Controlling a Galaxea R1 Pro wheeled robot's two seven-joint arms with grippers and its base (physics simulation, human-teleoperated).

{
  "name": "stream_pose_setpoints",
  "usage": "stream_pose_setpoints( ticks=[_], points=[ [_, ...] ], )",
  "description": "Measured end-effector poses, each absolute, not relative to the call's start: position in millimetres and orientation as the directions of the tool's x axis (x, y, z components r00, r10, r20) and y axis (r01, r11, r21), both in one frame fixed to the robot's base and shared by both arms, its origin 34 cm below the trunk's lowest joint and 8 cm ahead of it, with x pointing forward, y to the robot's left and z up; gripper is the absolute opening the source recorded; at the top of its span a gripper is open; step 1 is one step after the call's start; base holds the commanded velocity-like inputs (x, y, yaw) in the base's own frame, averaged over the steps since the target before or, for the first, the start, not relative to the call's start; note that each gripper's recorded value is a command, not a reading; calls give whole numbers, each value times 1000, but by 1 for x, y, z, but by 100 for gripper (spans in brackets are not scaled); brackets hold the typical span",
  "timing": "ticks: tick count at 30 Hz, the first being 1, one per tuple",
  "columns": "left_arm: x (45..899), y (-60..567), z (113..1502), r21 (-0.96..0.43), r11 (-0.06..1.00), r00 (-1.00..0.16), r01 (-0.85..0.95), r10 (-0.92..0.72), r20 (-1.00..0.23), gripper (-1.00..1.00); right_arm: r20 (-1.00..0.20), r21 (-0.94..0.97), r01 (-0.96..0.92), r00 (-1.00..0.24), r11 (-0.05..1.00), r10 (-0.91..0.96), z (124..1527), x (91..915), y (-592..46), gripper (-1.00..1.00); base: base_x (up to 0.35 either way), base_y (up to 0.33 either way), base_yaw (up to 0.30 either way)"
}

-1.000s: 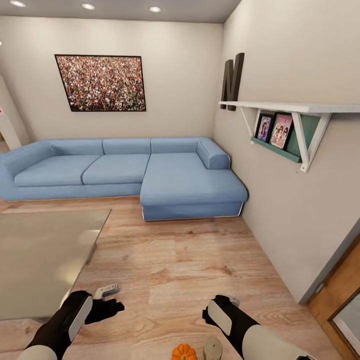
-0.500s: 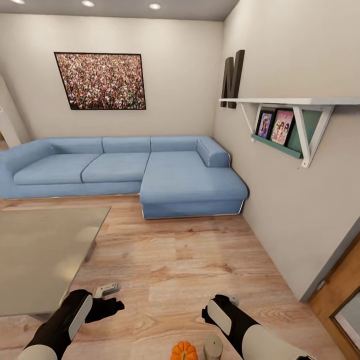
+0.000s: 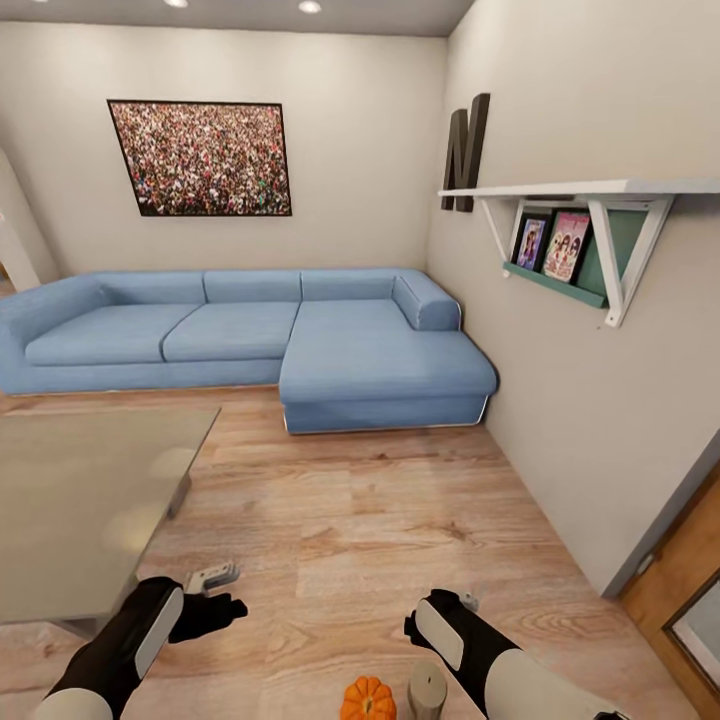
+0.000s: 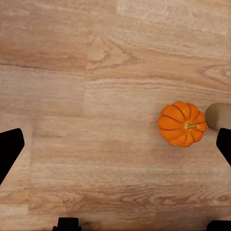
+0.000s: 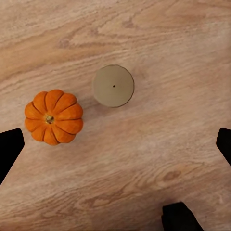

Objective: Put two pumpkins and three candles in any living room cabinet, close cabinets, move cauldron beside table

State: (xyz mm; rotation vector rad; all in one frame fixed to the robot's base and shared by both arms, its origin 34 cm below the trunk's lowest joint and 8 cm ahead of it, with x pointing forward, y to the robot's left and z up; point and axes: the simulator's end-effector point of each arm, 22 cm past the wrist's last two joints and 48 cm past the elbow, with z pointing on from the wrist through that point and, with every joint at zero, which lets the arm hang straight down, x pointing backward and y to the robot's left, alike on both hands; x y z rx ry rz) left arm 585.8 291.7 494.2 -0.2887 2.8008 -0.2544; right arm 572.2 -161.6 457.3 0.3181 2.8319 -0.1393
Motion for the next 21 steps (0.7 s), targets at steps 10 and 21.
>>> stream_pose_setpoints(
  ticks=[10,21],
  points=[
    [585,302,479,-195,966,-929,-170,-223,-296,100,-294,-63,228,-935,972,200,437,569,-160,100,0,0,0],
    [582,301,457,-196,966,-929,-169,-222,-297,100,-292,-59,224,-936,973,198,414,564,-156,100,0,0,0]
  ],
)
